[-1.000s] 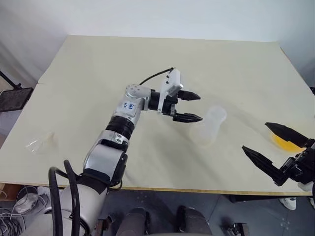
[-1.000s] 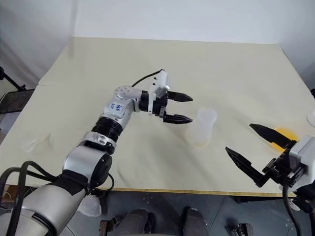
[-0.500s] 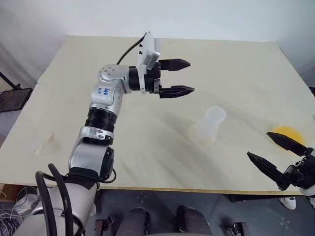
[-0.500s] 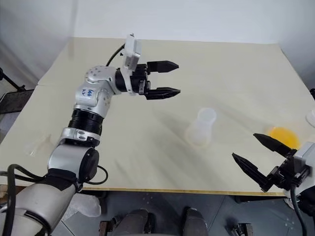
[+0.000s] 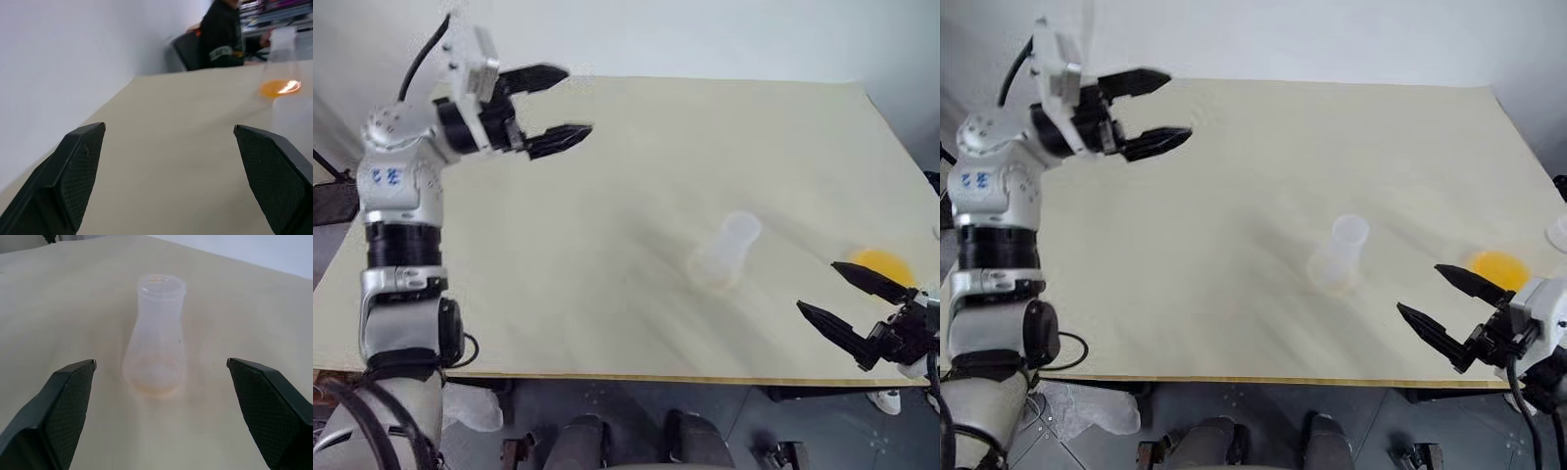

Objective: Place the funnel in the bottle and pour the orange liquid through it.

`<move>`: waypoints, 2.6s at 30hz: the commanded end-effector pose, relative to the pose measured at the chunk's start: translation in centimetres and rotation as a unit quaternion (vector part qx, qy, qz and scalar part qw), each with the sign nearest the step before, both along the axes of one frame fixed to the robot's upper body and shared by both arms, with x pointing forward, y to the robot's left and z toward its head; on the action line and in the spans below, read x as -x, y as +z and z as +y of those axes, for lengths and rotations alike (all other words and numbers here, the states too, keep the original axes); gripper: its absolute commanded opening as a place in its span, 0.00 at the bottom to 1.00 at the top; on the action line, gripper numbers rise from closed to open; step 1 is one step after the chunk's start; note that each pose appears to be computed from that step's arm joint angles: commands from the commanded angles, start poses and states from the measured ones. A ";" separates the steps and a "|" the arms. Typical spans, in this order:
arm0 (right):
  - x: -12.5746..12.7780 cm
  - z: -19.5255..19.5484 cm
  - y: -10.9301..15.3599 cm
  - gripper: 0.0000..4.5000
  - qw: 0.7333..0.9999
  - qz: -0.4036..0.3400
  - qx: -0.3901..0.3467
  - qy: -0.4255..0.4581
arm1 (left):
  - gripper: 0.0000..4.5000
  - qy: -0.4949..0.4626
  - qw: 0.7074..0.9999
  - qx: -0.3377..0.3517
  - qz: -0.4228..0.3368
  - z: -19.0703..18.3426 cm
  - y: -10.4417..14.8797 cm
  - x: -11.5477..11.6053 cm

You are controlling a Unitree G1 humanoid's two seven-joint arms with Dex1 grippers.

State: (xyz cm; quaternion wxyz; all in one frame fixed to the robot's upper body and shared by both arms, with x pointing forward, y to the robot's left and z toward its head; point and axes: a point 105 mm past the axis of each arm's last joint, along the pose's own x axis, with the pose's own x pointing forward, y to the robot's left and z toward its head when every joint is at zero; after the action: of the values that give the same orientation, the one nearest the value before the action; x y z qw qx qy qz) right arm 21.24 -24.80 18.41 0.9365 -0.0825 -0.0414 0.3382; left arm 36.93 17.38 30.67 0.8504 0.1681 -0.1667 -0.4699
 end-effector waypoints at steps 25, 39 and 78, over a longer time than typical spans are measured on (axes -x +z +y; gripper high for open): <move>-2.0 1.2 0.1 1.00 0.999 0.031 -0.020 0.010 | 1.00 0.448 0.875 0.179 0.042 18.0 -13.2 16.7; -2.4 1.6 -0.5 1.00 0.999 0.039 -0.028 0.023 | 1.00 0.511 0.825 0.223 0.092 21.3 -16.0 21.0; -0.7 2.4 0.0 1.00 0.998 0.028 -0.021 0.059 | 1.00 0.506 0.818 0.231 0.149 22.3 -17.6 16.5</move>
State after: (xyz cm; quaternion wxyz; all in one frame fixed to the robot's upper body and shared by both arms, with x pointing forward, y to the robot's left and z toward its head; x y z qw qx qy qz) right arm 22.42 -22.64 17.11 0.9241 -0.0318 -0.0063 0.3808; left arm 20.68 38.95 11.79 0.9970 -0.0591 -0.0119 0.0478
